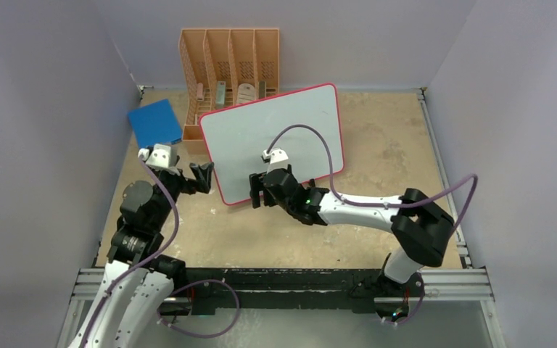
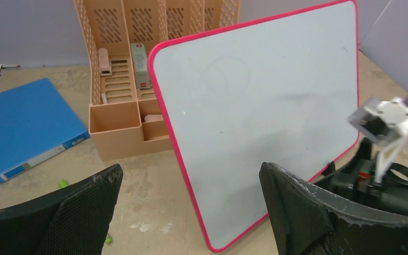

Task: Write a sentence on the whiteboard
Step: Move the whiteboard to the center of the board, then pick up the whiteboard marker from the center of the board.

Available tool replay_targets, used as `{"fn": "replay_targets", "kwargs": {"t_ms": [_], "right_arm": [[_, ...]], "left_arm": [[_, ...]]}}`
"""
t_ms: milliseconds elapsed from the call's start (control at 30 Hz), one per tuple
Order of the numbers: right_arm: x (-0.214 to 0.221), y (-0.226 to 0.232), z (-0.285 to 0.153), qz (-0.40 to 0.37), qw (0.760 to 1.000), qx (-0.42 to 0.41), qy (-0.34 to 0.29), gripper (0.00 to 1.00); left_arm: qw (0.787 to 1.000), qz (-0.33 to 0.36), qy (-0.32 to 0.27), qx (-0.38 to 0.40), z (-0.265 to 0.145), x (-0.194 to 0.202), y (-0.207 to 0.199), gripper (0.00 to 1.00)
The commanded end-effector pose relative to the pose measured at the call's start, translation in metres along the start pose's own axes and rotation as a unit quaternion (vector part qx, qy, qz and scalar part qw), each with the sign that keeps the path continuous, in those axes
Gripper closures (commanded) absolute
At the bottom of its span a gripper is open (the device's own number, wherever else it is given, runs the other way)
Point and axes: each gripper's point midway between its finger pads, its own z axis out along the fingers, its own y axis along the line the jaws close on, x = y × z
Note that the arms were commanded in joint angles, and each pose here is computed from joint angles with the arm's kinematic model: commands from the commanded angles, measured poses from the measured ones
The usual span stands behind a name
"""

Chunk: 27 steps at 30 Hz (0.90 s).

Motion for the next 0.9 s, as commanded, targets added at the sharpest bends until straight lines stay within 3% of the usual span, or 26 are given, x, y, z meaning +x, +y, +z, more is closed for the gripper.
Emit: {"fn": "replay_targets", "kwargs": {"t_ms": [0, 67, 233, 400, 600, 733, 867], "right_arm": [[-0.027, -0.001, -0.025, 0.004, 0.999, -0.011, -0.045, 0.14], [-0.037, -0.008, -0.036, 0.003, 0.998, -0.002, -0.064, 0.02], [-0.065, -0.031, -0.068, 0.017, 0.993, 0.027, -0.117, 0.01], [-0.087, -0.068, -0.094, 0.058, 0.979, 0.117, -0.159, 0.01], [-0.114, -0.115, -0.129, 0.11, 0.935, 0.255, -0.22, 0.01], [-0.123, -0.123, -0.148, 0.114, 0.927, 0.264, -0.24, 0.01], [-0.139, -0.111, -0.165, 0.103, 0.94, 0.193, -0.263, 0.01]], "left_arm": [[0.999, -0.033, 0.002, -0.035, 0.011, -0.015, 0.007, 0.0], [0.998, -0.046, 0.012, -0.039, 0.016, -0.013, 0.007, 0.0], [0.992, -0.075, 0.038, -0.09, 0.027, -0.006, 0.022, 0.0], [0.984, -0.11, 0.049, -0.132, 0.04, -0.01, 0.044, 0.0], [0.958, -0.186, 0.095, -0.196, 0.056, 0.003, 0.087, 0.0], [0.934, -0.231, 0.129, -0.239, 0.064, 0.016, 0.107, 0.01], [0.912, -0.253, 0.169, -0.274, 0.07, 0.031, 0.13, 0.01]]}}
